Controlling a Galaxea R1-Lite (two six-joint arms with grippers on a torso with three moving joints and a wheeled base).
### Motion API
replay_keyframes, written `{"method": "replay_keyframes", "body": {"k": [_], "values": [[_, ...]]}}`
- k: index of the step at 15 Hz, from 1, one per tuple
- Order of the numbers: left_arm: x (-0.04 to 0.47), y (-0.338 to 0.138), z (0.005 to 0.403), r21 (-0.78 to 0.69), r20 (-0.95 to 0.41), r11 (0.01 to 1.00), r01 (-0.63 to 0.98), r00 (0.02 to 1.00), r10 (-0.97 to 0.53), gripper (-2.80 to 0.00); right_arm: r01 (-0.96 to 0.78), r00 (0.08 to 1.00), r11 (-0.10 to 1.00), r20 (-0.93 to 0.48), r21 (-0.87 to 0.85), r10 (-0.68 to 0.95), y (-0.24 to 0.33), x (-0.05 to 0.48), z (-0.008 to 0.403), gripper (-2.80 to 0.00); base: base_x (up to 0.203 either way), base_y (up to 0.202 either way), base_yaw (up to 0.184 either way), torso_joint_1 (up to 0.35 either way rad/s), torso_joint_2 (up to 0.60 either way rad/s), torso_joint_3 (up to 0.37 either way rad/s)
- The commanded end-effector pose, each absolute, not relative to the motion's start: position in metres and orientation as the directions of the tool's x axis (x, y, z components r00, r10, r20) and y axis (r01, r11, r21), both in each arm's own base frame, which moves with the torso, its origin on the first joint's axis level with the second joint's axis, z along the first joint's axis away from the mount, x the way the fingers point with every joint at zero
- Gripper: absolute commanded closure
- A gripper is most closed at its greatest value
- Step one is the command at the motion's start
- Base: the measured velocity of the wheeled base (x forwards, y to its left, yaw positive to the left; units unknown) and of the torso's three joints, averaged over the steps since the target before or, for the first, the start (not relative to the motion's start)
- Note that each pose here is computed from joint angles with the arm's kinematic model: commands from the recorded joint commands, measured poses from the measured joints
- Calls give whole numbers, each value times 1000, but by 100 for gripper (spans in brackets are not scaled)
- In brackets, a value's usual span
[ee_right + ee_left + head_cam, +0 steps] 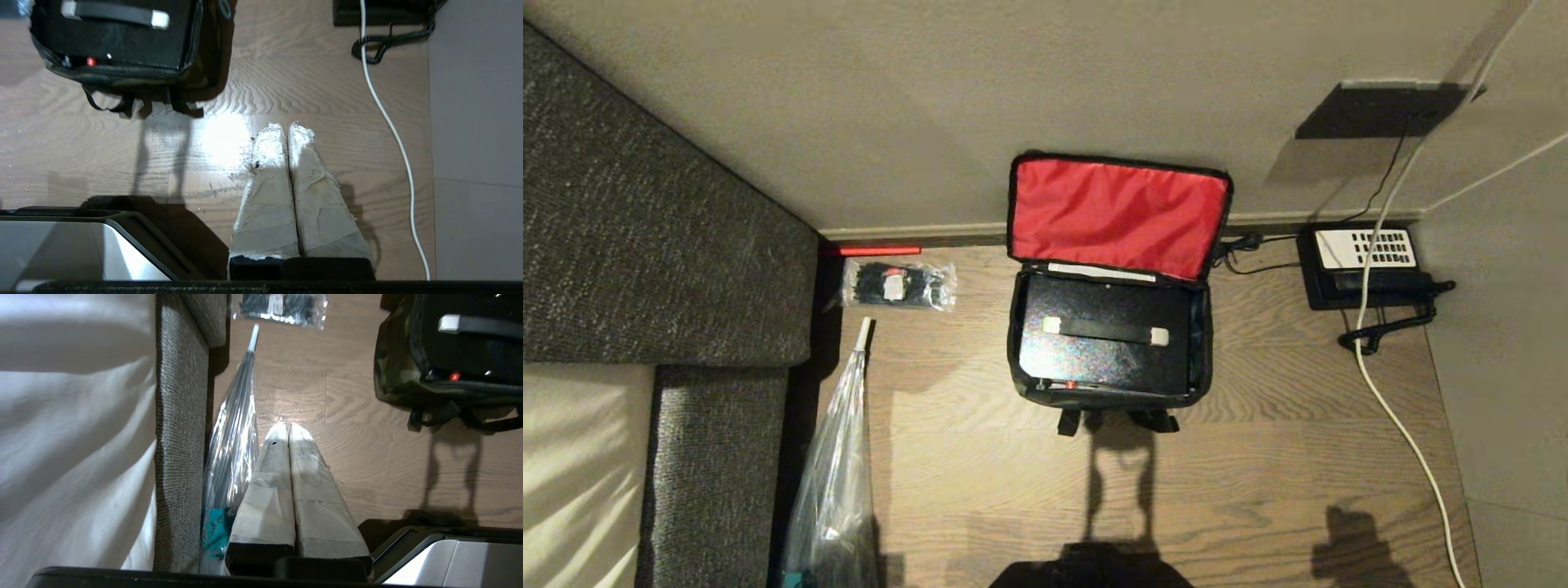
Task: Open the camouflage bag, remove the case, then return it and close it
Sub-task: Grip the handle
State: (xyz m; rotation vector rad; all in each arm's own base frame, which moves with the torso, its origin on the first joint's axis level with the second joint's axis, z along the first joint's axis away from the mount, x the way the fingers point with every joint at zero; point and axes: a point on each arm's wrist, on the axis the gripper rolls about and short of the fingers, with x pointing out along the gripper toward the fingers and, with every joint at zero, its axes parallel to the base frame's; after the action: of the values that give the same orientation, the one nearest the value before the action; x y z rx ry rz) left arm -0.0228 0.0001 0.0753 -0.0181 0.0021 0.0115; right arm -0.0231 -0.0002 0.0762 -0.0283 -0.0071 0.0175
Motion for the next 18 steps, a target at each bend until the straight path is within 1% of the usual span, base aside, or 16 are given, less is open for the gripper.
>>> {"method": "replay_keyframes", "body": {"k": [1,4,18], "values": [[-23,0,74,-15,-3,1000,-12,1000,12,0,-17,1000,999,9,-29,17,0,-23,76,0,0,0,0,1,2,205],[-23,0,74,-14,-3,1000,-12,1000,12,0,-18,1000,999,9,-29,18,0,-23,76,0,0,0,0,2,-3,75],[-23,0,74,-14,-3,1000,-12,1000,12,0,-18,1000,999,8,-29,18,0,-23,76,0,0,0,0,0,0,0]]}}
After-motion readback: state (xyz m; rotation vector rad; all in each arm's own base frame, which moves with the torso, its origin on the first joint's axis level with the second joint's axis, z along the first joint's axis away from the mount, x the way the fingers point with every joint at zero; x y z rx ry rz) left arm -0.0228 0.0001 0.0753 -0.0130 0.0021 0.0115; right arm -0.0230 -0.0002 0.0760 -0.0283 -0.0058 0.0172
